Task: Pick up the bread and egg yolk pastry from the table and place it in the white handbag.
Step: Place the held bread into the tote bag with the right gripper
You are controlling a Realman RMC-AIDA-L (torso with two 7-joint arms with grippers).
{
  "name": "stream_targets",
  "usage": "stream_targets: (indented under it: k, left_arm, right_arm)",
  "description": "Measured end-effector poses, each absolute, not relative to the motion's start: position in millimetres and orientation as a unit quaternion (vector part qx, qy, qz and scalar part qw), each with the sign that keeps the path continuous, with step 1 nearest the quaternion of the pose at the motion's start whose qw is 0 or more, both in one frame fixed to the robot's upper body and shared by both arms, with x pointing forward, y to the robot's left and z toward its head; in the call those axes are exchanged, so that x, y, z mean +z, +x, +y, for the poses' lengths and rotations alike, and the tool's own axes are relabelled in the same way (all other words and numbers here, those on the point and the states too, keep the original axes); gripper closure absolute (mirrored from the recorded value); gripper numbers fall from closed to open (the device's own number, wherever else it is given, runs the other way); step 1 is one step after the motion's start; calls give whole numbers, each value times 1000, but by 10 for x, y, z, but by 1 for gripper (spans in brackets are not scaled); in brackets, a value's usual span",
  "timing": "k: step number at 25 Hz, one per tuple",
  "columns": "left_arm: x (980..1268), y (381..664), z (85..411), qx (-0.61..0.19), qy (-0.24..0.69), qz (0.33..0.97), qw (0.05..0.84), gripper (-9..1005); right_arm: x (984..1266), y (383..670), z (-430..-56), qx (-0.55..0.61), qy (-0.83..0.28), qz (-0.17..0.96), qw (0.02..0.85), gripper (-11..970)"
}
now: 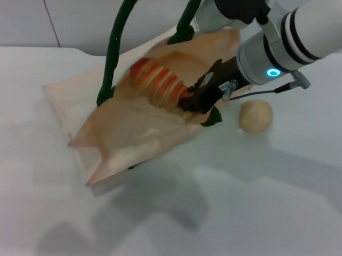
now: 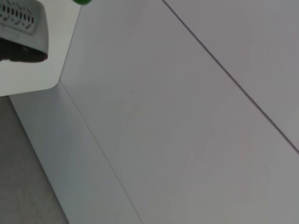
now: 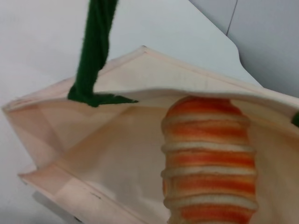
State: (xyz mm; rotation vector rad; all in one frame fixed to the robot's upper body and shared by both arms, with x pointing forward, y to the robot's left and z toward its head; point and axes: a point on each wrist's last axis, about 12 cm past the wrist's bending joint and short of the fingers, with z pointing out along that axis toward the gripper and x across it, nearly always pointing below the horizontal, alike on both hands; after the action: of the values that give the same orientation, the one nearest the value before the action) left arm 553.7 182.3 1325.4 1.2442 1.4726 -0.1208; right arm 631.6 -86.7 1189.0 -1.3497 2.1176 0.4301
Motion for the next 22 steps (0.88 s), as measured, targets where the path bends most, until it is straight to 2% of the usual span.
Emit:
stream_targets:
  k: [11, 22]
  left_arm:
    - [13243, 5519, 1777, -58, 536, 623, 567, 872]
    - [13235, 5528, 1803, -58, 521, 630, 572, 872]
  right_arm:
    - [11893, 6374, -840, 161, -497, 796, 306, 712]
    - [11821, 6392, -897, 156, -489, 807, 292, 239]
